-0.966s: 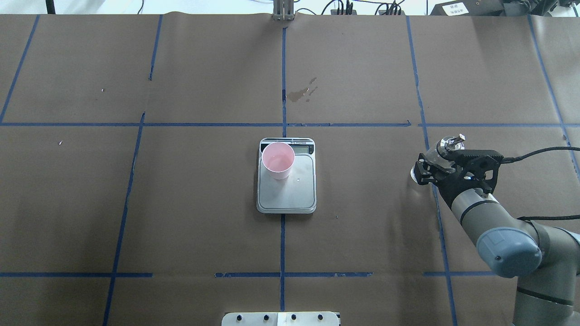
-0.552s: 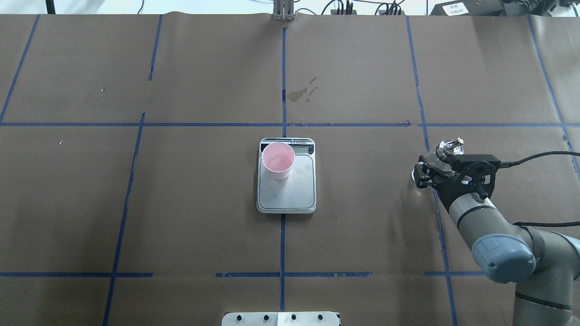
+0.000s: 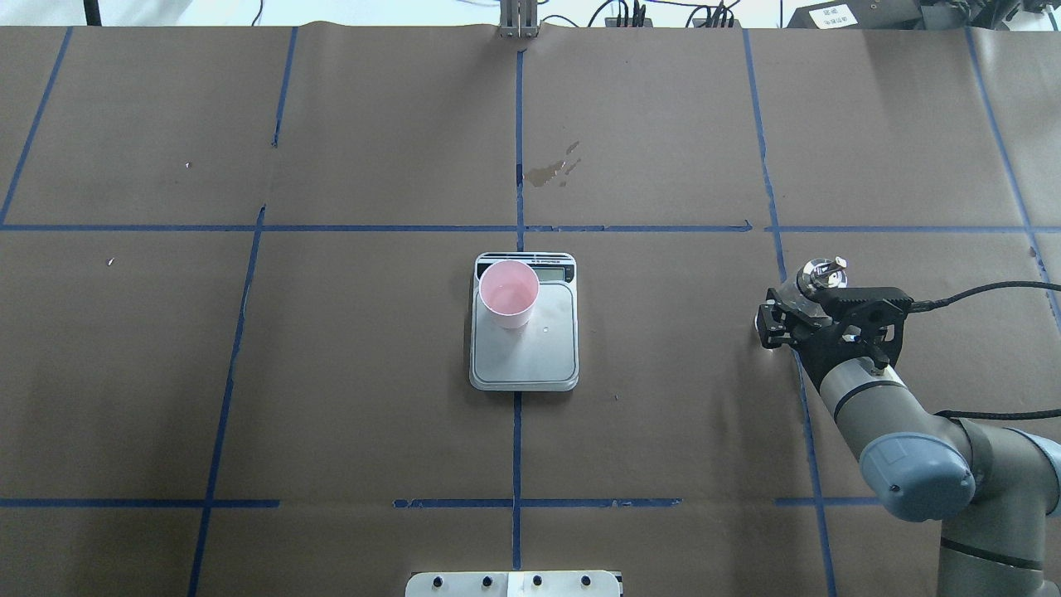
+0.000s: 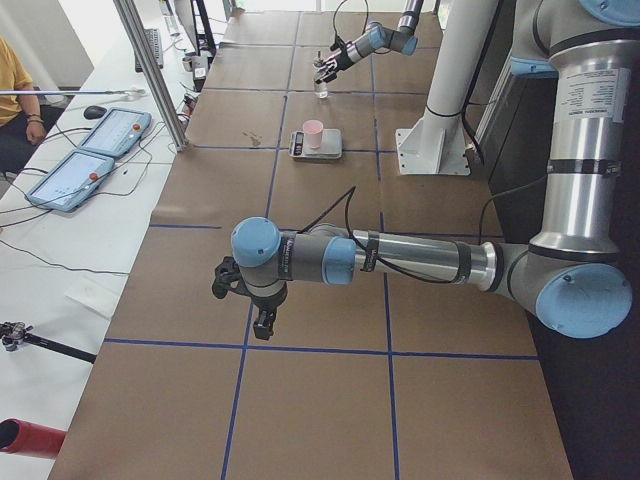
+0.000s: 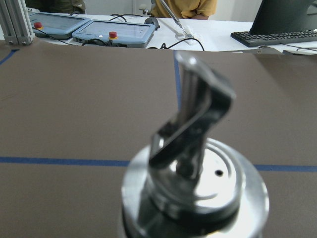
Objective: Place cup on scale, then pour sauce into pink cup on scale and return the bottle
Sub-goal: 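Lower the bottle onto the table with the right gripper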
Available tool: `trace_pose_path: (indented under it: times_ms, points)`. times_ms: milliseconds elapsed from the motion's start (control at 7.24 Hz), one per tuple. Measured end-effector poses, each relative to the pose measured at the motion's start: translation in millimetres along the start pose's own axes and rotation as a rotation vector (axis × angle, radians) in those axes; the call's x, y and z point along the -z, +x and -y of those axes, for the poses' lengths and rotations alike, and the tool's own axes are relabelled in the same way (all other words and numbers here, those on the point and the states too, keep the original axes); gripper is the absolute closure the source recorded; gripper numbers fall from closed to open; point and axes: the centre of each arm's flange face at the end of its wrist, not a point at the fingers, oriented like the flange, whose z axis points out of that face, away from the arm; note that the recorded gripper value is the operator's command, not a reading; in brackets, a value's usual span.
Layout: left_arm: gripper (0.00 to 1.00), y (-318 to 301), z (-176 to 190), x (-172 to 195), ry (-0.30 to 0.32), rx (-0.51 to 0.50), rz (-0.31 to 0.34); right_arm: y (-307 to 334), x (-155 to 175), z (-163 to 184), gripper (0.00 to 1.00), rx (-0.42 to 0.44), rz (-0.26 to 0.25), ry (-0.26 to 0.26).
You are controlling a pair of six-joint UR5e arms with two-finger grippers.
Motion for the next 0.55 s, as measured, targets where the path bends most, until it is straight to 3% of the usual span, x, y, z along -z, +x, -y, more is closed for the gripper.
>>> trace_pose_path:
  times_ms: [138, 276, 552]
  points:
    - [0.0, 0.0, 0.0, 0.0, 0.0, 0.0, 0.0, 0.2, -0.3, -0.4, 0.38, 0.001, -0.001, -0.001]
    - [0.0, 0.0, 0.0, 0.0, 0.0, 0.0, 0.0, 0.2, -0.4, -0.6, 0.21, 0.001, -0.001, -0.001]
    - [0.0, 0.0, 0.0, 0.0, 0.0, 0.0, 0.0, 1.2, -1.7, -2.6, 0.2, 0.006, -0.004, -0.002]
